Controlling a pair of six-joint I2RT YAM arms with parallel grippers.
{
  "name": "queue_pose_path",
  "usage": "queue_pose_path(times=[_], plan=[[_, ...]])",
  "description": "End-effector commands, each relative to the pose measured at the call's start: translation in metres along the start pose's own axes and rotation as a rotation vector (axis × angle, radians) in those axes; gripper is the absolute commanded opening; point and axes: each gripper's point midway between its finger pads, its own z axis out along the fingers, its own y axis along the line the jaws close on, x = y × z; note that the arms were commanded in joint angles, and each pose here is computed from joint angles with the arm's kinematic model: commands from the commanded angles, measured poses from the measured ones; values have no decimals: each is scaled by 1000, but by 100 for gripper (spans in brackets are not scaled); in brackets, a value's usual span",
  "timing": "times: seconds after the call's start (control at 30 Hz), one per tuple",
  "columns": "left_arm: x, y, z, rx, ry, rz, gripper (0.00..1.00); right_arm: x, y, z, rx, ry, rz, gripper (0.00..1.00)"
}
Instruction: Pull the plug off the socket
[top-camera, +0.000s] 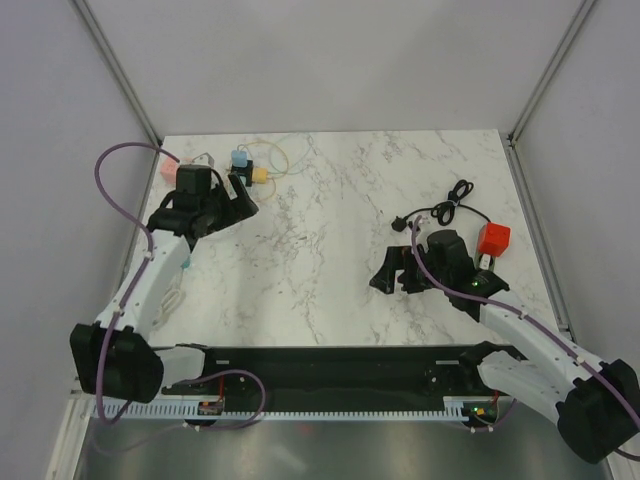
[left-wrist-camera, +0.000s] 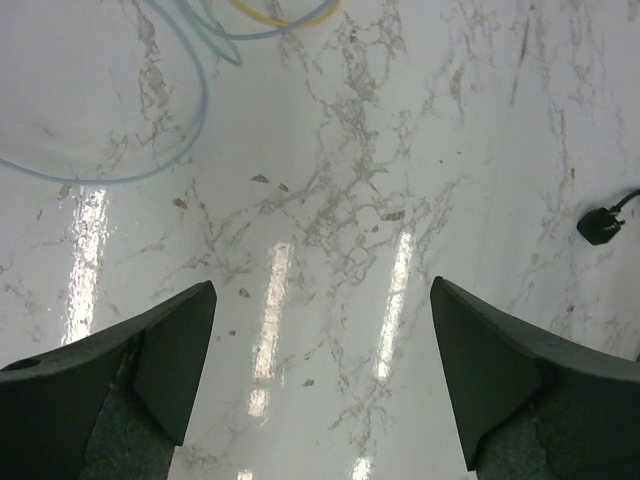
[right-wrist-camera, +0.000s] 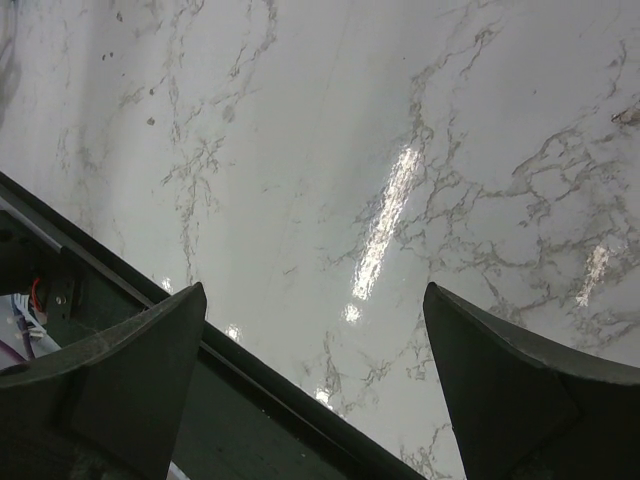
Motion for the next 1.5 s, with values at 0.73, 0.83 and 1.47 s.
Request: queue_pose_path(times=[0.73, 0.83, 1.47], plan=[[-124, 61, 175, -167, -175, 368, 76, -34, 53, -68, -196, -214, -171, 98], [-119, 61, 187, -144, -153, 399, 77, -36, 54, -70, -193, -223, -176, 98], [-116, 54, 236, -104, -109, 481, 78, -33, 52, -65, -191, -193, -178, 98]])
